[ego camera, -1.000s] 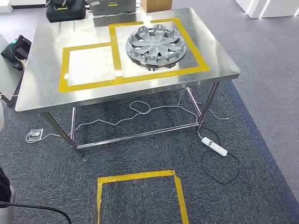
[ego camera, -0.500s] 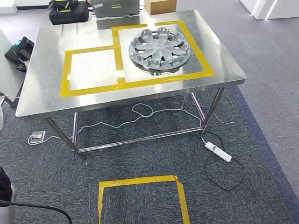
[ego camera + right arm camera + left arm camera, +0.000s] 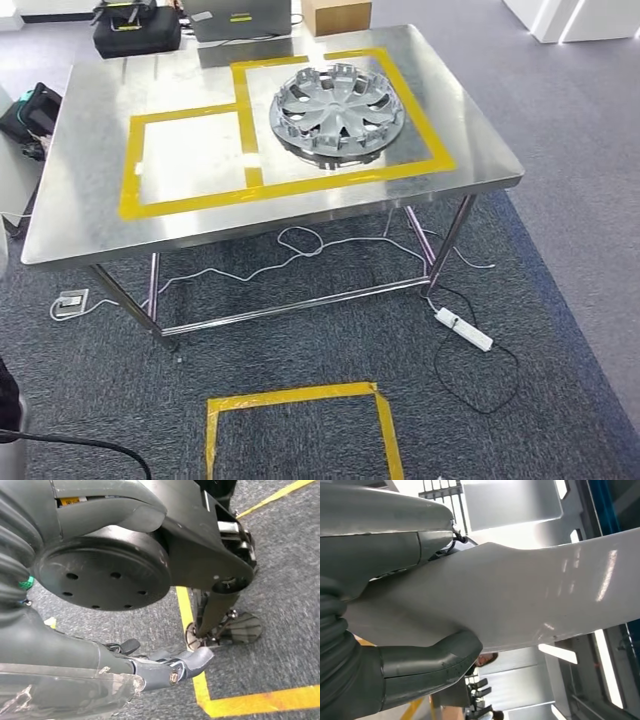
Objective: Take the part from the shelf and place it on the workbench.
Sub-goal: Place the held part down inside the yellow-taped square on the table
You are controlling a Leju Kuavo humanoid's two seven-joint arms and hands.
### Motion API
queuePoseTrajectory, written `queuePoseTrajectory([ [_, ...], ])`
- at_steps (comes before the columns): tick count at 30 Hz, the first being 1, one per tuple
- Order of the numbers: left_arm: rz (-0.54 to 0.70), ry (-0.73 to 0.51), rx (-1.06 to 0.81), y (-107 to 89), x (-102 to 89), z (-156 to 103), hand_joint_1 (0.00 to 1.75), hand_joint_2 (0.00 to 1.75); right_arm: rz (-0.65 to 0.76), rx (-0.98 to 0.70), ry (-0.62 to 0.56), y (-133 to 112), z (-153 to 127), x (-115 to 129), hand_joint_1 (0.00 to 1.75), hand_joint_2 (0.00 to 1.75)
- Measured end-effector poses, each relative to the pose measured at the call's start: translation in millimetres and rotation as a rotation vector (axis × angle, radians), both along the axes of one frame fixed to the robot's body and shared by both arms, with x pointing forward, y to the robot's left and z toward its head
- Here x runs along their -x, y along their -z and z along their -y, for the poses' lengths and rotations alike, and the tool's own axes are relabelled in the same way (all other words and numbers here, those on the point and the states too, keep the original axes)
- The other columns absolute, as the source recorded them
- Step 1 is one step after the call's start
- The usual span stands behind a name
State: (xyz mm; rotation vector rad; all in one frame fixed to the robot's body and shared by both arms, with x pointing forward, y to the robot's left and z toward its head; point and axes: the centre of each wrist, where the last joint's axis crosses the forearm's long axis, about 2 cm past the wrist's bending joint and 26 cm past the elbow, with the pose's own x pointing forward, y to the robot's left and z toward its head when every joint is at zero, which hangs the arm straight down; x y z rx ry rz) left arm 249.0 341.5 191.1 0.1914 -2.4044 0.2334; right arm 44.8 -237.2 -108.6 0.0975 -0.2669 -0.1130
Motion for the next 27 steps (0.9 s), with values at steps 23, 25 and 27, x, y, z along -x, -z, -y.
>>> queuePoseTrajectory([
  [23, -0.004, 0.001, -0.006, 0.6, 0.6, -0.5, 1.75, 1.75, -0.004, -0.001, -0.002, 0.1, -0.4, 1.4, 0.0, 1.75],
  [25, -0.004, 0.002, -0.006, 0.7, 0.7, -0.5, 1.75, 1.75, -0.007, -0.002, -0.003, 0.2, -0.6, 2.6, 0.0, 1.75],
  [27, -0.004, 0.002, -0.007, 0.7, 0.5, -0.5, 1.75, 1.75, -0.007, -0.003, -0.004, 0.1, -1.4, 2.2, 0.0, 1.75],
])
